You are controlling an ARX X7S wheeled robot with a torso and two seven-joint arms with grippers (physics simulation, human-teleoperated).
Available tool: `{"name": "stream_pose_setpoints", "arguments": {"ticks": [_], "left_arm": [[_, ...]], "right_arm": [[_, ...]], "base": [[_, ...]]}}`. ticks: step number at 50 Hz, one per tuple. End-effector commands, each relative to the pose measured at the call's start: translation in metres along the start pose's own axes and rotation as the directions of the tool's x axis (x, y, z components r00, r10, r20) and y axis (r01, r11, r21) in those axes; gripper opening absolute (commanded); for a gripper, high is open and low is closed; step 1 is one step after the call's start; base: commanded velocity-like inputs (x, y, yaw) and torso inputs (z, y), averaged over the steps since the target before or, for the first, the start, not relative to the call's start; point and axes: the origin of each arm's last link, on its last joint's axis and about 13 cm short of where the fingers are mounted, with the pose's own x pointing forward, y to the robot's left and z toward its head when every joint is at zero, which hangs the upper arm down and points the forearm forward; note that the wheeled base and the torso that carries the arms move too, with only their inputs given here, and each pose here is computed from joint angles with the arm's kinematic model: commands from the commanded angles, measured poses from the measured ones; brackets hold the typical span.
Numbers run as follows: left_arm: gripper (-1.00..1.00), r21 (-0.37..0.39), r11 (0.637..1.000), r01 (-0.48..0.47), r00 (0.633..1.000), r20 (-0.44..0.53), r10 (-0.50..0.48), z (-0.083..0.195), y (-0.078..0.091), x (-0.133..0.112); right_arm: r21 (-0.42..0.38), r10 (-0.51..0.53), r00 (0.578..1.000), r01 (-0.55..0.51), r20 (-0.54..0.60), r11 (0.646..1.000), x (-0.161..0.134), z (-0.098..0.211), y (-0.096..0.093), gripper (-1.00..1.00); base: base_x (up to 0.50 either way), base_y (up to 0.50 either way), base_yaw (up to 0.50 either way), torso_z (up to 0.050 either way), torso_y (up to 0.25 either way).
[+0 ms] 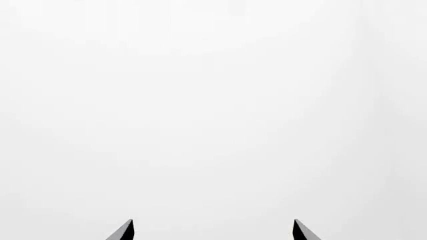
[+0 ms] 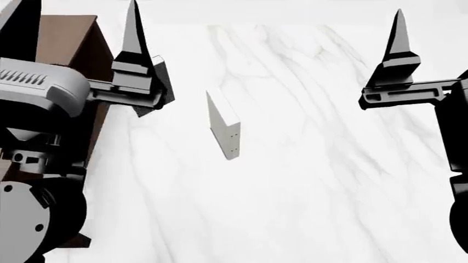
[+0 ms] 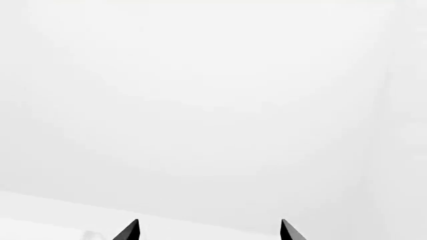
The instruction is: Pick up the book on the right and place it under the cabinet shelf.
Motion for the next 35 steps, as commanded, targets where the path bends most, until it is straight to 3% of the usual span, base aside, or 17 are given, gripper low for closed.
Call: {"name": "stream_pose_setpoints", "arguments": {"ticks": [1, 35], "left_arm": [[1.0, 0.0, 1.0, -0.009, 1.0, 0.016, 0.009, 0.011, 0.003, 0.002], [1.0, 0.043, 0.997, -0.065, 0.998, 0.02, 0.064, 0.027, 0.022, 0.0]], "right_arm": [[0.011, 0.009, 1.0, -0.009, 0.004, 1.0, -0.002, -0.001, 0.001, 1.0], [0.013, 0.041, 0.997, -0.042, 0.064, 0.999, -0.006, 0.011, 0.003, 1.0]], "base": [[0.0, 0.0, 0.0, 0.0, 0.152], [0.0, 0.0, 0.0, 0.0, 0.164]]}}
